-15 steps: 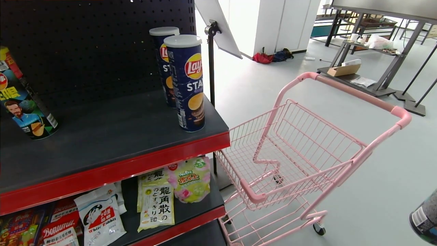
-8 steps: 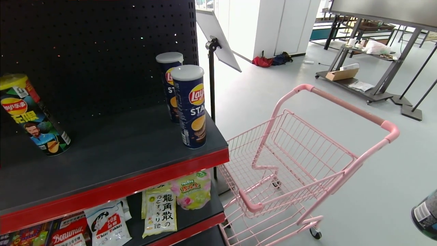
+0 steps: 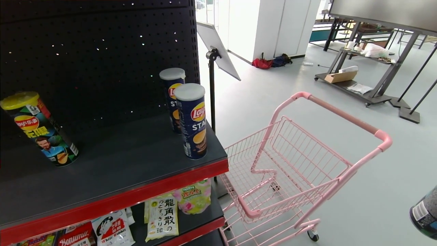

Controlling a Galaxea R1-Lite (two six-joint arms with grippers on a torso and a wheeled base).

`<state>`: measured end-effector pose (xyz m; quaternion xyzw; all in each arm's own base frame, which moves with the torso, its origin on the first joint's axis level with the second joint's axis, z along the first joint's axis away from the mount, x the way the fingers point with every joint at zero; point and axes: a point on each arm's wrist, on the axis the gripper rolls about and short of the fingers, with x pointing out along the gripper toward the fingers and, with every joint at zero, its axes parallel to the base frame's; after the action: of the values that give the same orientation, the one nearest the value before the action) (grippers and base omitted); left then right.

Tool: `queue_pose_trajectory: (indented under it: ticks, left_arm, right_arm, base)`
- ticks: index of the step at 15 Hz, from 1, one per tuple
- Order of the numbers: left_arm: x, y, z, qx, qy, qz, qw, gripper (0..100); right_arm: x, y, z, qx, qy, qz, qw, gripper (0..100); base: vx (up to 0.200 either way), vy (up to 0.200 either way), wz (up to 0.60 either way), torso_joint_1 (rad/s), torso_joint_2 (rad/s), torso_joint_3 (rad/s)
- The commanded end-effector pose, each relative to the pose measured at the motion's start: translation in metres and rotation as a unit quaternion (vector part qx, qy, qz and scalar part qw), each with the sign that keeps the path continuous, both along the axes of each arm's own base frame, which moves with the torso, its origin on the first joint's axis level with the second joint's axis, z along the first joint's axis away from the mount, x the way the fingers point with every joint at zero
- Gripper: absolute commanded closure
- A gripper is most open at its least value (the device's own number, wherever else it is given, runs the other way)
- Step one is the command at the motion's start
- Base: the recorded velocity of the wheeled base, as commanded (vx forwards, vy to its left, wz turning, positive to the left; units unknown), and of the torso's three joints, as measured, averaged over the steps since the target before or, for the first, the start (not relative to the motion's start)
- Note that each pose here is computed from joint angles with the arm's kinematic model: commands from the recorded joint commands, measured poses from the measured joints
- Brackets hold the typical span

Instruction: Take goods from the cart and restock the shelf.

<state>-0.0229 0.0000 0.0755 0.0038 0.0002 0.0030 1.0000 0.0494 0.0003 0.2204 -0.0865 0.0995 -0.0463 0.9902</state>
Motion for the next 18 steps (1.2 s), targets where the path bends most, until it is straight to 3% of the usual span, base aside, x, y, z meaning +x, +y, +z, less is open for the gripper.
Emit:
queue_pose_trajectory:
  ticks: [1,13,18]
  left_arm:
    - [0.000,0.000,0.000,0.000,0.000,0.001,1.0000,0]
    - [0.000,0.000,0.000,-0.002,0.001,0.001,1.0000,0]
    - [0.000,0.000,0.000,0.000,0.000,0.000,1.0000,0]
  right_arm:
    - [0.003,0.000,-0.003,-0.007,0.011,-0.002,1.000,100]
    - [-0.016,-0.002,-0.032,-0.015,0.016,0.001,1.000,100]
    - [-0.049,-0.004,-0.065,-0.004,-0.029,0.035,0.999,100]
  base:
    - [0.000,0.000,0.00,0.095,-0.25,-0.139]
    - [0.000,0.000,0.55,0.008,-0.01,-0.007]
    - [0.000,0.040,0.00,0.000,0.00,0.000]
